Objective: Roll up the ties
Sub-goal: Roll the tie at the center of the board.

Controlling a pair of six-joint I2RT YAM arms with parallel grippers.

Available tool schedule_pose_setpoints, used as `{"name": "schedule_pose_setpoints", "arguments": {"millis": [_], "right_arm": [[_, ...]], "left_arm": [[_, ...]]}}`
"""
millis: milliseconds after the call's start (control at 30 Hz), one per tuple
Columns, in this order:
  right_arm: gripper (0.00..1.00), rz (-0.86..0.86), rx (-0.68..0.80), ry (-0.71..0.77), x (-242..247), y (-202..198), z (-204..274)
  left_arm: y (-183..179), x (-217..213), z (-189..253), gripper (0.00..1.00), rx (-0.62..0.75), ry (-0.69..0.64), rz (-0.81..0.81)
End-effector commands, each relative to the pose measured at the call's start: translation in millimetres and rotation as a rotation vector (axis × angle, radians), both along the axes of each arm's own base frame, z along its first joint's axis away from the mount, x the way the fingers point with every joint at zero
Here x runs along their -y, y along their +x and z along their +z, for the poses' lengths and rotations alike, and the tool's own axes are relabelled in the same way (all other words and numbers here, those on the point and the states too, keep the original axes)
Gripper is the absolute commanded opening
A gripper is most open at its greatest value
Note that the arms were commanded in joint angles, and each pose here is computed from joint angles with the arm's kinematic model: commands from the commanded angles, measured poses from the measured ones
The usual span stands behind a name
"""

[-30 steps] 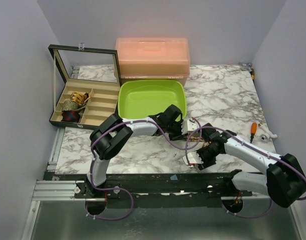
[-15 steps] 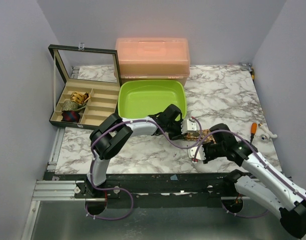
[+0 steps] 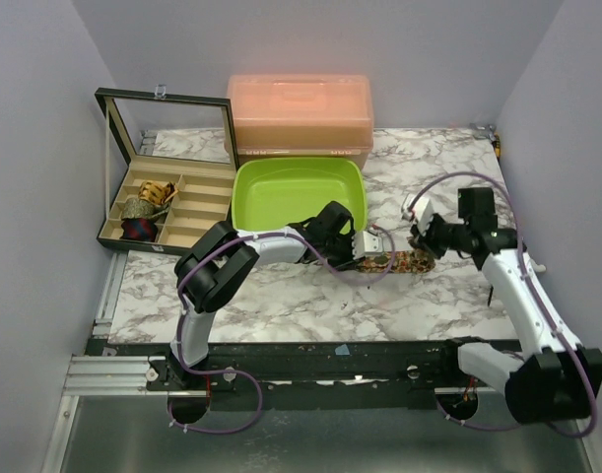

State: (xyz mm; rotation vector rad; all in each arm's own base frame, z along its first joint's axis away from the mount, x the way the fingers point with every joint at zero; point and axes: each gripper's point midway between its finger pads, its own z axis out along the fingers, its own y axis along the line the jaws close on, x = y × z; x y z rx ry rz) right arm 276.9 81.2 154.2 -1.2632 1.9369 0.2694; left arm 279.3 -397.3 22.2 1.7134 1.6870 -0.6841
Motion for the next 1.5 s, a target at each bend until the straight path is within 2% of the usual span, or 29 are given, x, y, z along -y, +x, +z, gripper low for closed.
{"name": "schedule_pose_setpoints", "arguments": {"millis": [0, 100, 233, 267, 367, 433, 500, 533, 667, 800, 967, 1100, 1300, 1467], "right_arm": [[0.0, -0.075, -0.109, 0.141, 17.9, 15.1, -0.9], [0.01, -0.144, -0.131, 0.165, 50.5, 30.0, -6.0], [0.01, -0.169, -0.172, 0.123, 88.9, 35.4, -20.3], [0.04, -0.185, -0.182, 0.113, 97.9, 37.9, -25.0], [0.2, -0.256, -0.229, 0.084, 126.4, 45.0, -40.6], [0.38, -0.291, -0.277, 0.096, 142.5, 49.0, -44.0], [0.61, -0.313, -0.32, 0.133, 151.8, 55.2, -35.1], [0.68, -0.325, -0.349, 0.167, 151.1, 56.5, -29.5], [0.83, -0.35, -0.4, 0.328, 130.7, 64.8, -0.5], [0.8, -0.306, -0.561, 0.422, 71.6, 50.8, -4.1], [0.67, -0.329, -0.8, 0.573, 0.3, 27.1, -23.5], [0.58, -0.371, -0.931, 0.629, -33.4, 11.7, -46.2], [0.55, -0.367, -1.004, 0.651, -78.8, 3.9, -66.4], [0.55, -0.421, -1.047, 0.648, -102.8, 13.9, -88.5]], "left_arm": [[-35.2, -60.4, -76.9, 0.25, -0.16, 0.288, 0.01], [-33.9, -59.8, -75.5, 0.25, -0.159, 0.286, 0.012], [-33.8, -62.0, -75.8, 0.25, -0.161, 0.288, 0.012], [-34.2, -62.2, -76.0, 0.25, -0.161, 0.289, 0.01], [-33.5, -62.3, -74.9, 0.25, -0.158, 0.287, 0.007], [-33.3, -61.9, -72.6, 0.25, -0.154, 0.283, 0.002], [-34.0, -62.2, -71.1, 0.25, -0.154, 0.282, -0.002], [-34.0, -62.5, -70.0, 0.25, -0.152, 0.28, -0.005], [-37.8, -63.4, -67.1, 0.25, -0.158, 0.274, -0.02], [-42.3, -64.1, -63.0, 0.25, -0.172, 0.266, -0.021], [-49.4, -66.9, -59.0, 0.26, -0.189, 0.253, -0.016], [-52.4, -65.5, -55.9, 0.27, -0.21, 0.236, -0.005], [-51.8, -60.9, -56.6, 0.3, -0.23, 0.222, 0.015], [-51.1, -58.5, -57.6, 0.32, -0.234, 0.215, 0.016]]}}
